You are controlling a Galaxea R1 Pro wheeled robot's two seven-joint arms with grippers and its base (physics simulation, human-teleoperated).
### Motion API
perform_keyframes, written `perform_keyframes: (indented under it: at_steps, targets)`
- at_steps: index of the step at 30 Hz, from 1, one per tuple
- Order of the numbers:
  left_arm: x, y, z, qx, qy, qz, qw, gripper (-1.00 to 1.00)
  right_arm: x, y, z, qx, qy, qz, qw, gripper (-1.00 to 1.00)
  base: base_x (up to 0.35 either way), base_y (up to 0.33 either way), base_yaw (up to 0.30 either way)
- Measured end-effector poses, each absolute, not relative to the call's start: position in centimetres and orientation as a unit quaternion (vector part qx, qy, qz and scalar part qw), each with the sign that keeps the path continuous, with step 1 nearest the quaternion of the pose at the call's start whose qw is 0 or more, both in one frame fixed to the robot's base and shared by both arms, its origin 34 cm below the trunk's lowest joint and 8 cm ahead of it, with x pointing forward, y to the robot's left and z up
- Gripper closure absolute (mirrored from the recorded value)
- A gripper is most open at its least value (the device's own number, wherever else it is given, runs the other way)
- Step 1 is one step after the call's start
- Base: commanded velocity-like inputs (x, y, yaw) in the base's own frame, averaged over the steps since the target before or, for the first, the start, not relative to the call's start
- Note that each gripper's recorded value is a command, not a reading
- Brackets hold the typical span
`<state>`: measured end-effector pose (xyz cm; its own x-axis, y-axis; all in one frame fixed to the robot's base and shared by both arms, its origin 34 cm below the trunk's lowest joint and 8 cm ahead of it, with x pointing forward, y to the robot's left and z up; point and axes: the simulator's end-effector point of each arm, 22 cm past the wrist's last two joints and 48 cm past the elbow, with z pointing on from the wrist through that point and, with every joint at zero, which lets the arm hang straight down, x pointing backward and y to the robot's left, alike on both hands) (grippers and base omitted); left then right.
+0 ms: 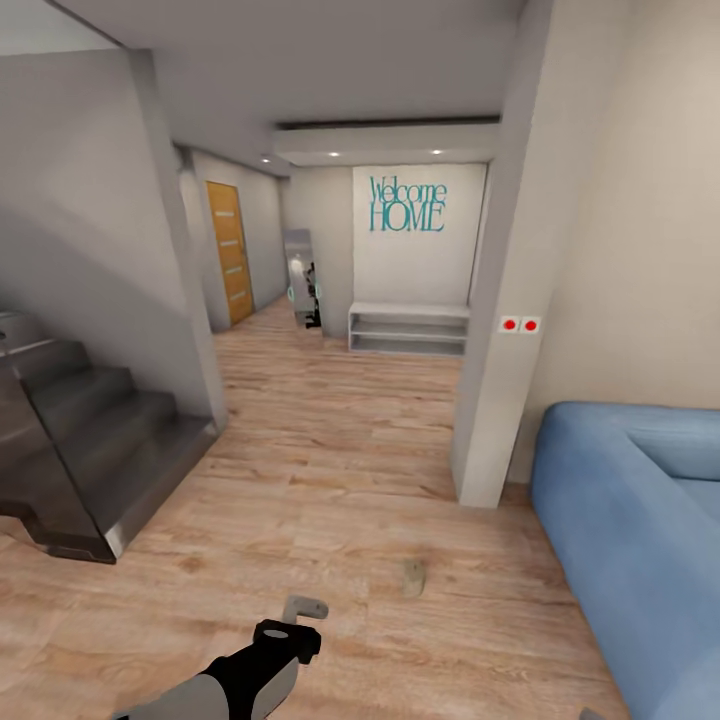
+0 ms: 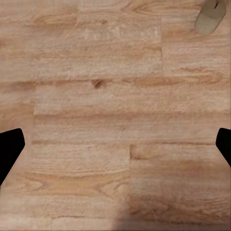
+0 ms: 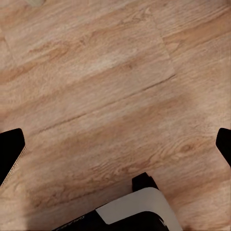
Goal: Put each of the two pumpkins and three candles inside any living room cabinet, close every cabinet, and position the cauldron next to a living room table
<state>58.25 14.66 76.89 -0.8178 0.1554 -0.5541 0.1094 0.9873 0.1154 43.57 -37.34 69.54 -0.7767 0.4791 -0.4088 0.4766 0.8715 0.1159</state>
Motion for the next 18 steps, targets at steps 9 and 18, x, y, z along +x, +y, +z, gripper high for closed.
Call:
perform_keyframes:
  at_steps: [9,18]
  targets:
    - [58.33,14.65,77.04,0.070,0.952,0.039,0.295,-1.00,43.65,-37.35,69.64,0.254,0.942,0.003,0.219,-1.00,0.328,-0.044,-0.156]
    - [58.36,14.66,77.12,0.070,0.952,0.039,0.296,-1.00,43.68,-37.31,69.67,0.254,0.942,0.004,0.220,-1.00,0.328,-0.076,-0.054]
